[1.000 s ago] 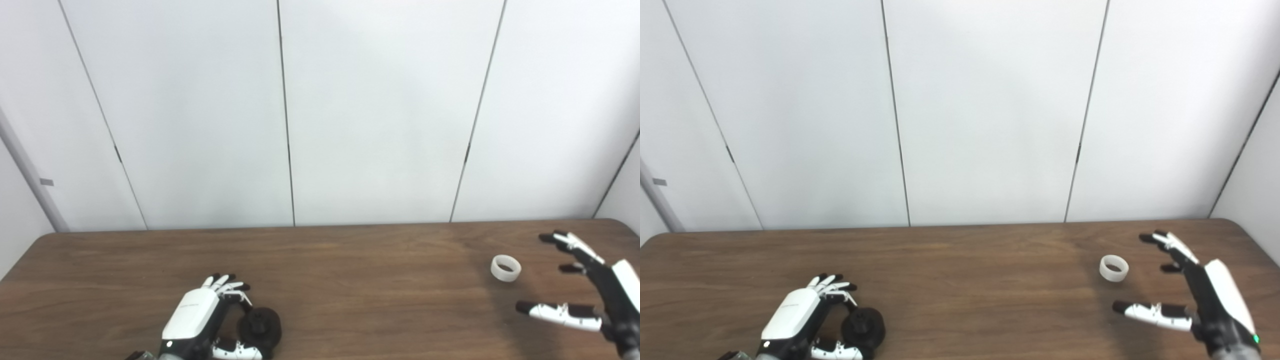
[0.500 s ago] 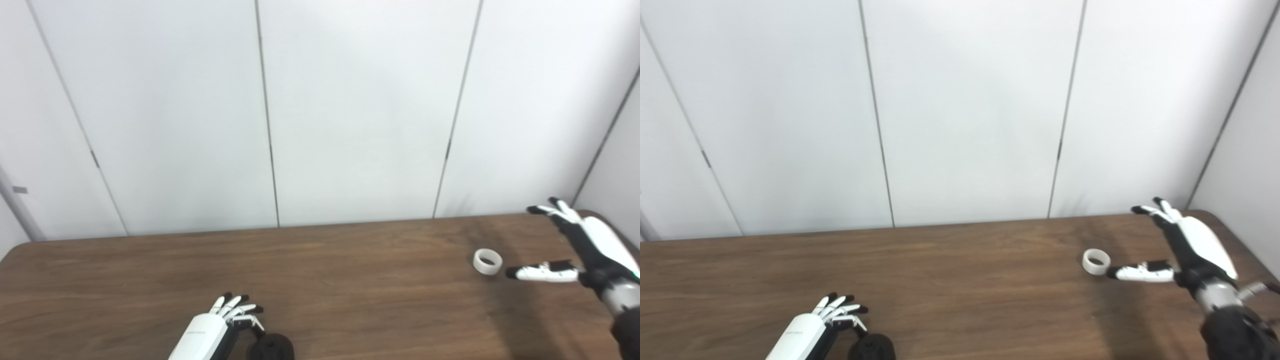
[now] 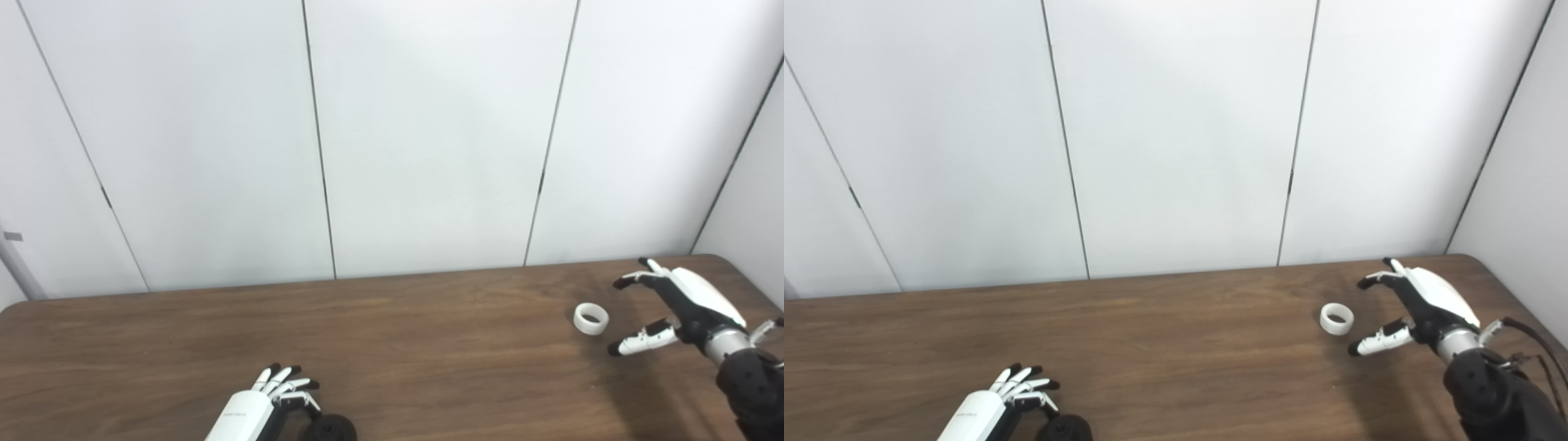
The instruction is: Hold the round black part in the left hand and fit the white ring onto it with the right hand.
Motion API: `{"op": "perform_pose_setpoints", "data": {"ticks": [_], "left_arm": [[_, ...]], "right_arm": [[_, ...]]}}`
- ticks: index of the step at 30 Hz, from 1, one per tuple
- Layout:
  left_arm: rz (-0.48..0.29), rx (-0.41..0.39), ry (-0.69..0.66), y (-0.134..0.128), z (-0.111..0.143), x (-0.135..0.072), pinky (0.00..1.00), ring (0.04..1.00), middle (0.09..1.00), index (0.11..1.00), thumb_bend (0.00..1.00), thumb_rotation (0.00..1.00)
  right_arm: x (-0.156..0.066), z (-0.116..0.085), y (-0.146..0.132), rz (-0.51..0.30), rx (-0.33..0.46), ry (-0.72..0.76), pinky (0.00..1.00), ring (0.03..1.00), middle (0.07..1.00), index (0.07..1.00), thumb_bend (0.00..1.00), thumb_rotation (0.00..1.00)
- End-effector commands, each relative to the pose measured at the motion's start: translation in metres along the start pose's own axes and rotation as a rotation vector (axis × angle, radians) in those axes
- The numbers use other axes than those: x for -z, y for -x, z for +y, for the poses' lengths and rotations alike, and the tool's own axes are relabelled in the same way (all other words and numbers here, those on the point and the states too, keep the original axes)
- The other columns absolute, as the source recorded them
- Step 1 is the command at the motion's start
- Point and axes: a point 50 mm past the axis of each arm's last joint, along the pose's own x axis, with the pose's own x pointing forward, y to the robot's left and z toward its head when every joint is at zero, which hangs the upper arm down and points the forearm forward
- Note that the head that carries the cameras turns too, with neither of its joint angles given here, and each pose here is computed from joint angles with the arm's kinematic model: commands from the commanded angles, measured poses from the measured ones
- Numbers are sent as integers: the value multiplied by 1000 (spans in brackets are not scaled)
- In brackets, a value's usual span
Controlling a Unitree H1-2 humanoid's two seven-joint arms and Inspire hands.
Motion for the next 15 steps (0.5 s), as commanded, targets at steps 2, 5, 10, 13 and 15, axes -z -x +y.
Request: {"op": "perform_pose_setpoints", "data": {"ticks": [2, 5, 10, 13, 15], "left_arm": [[-11, 81, -10, 10, -14, -2, 1000, 929, 809, 480, 519, 44], [-11, 81, -10, 10, -14, -2, 1000, 929, 809, 480, 520, 44], [-10, 83, -12, 11, -14, -2, 1000, 932, 812, 480, 520, 44], [-8, 81, -7, 12, -14, -2, 1000, 935, 814, 480, 520, 44], [-10, 78, -6, 12, -14, -2, 1000, 932, 811, 480, 520, 44]], "right_arm": [[-11, -21, -10, -45, 60, 34, 973, 1000, 1000, 755, 946, 216], [-15, -15, -10, -41, 45, 41, 982, 1000, 1000, 758, 937, 243], [-23, 3, -14, -52, 27, 25, 1000, 1000, 1000, 759, 931, 254], [-26, 9, -17, -56, 22, 23, 1000, 1000, 1000, 761, 930, 263], [-28, 12, -19, -57, 21, 17, 1000, 1000, 1000, 759, 928, 262]]}}
